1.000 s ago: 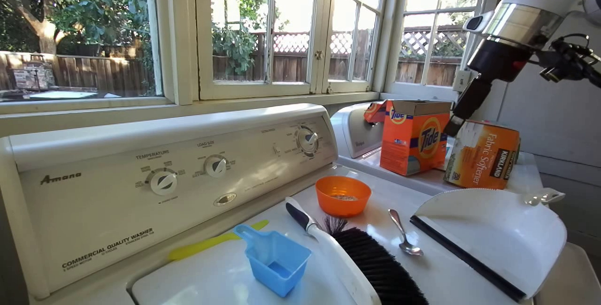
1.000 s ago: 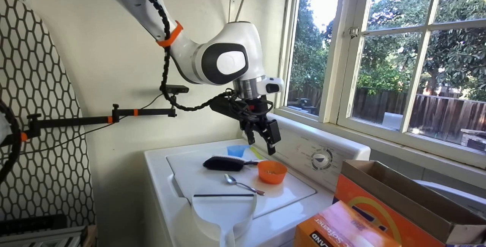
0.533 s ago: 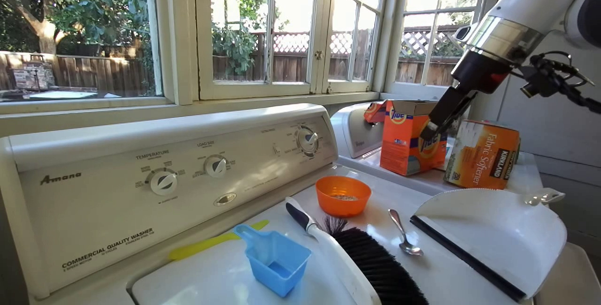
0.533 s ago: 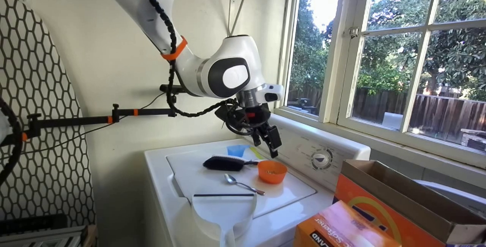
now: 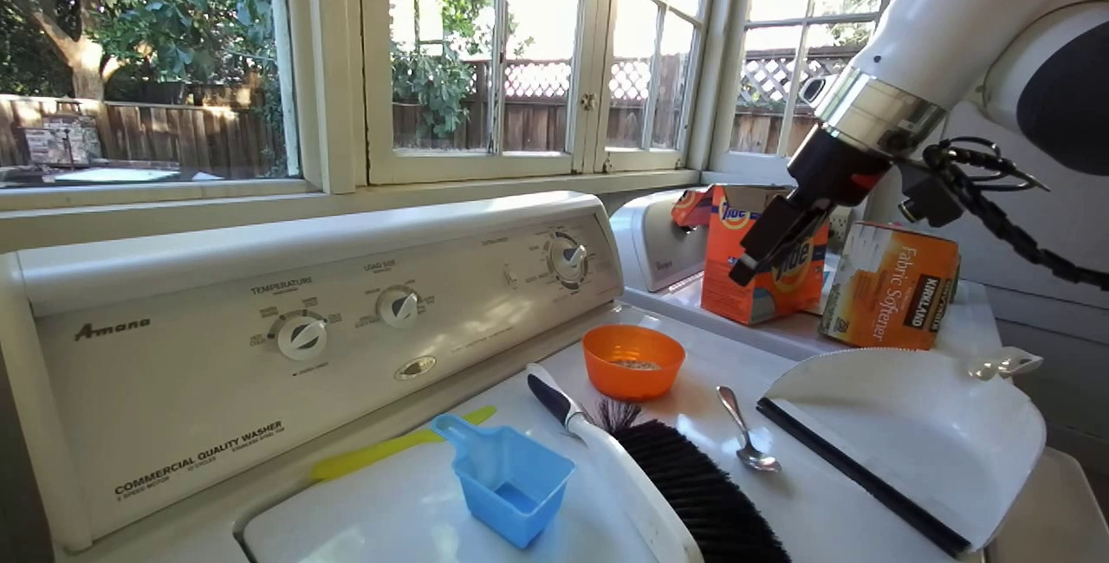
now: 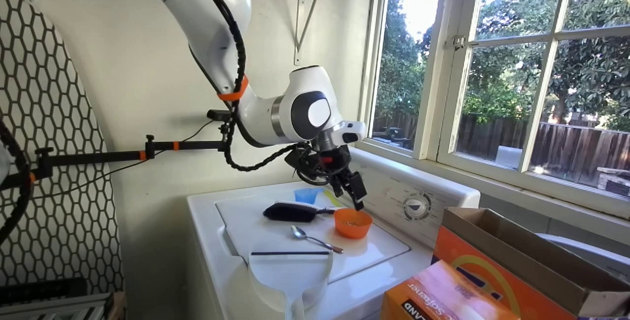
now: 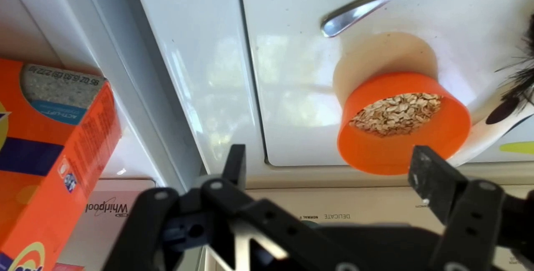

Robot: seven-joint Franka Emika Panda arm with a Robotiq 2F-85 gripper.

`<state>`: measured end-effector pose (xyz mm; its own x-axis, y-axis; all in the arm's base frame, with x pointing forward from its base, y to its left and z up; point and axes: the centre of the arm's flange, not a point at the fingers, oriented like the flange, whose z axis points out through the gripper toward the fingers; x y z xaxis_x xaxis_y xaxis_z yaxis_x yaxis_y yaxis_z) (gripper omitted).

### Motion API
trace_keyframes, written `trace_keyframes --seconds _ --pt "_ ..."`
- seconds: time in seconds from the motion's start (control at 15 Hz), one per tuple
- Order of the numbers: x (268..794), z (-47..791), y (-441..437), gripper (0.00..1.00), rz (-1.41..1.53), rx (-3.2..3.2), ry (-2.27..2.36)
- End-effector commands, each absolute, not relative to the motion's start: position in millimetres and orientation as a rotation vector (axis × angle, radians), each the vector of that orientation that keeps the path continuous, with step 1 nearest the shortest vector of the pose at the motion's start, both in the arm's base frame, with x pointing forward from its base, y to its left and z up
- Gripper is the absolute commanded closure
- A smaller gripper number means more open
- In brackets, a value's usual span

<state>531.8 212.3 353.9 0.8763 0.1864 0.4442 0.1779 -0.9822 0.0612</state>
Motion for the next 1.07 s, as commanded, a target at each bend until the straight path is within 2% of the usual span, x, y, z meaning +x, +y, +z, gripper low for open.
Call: trace_keyframes --seconds 0.0,0.47,1.0 --pt "548 330 237 0.00 0.752 3.013 0.295" --pt "553 301 261 0.00 0.720 3.021 0.461" --pt "546 295 263 0.00 0.746 3.013 0.325"
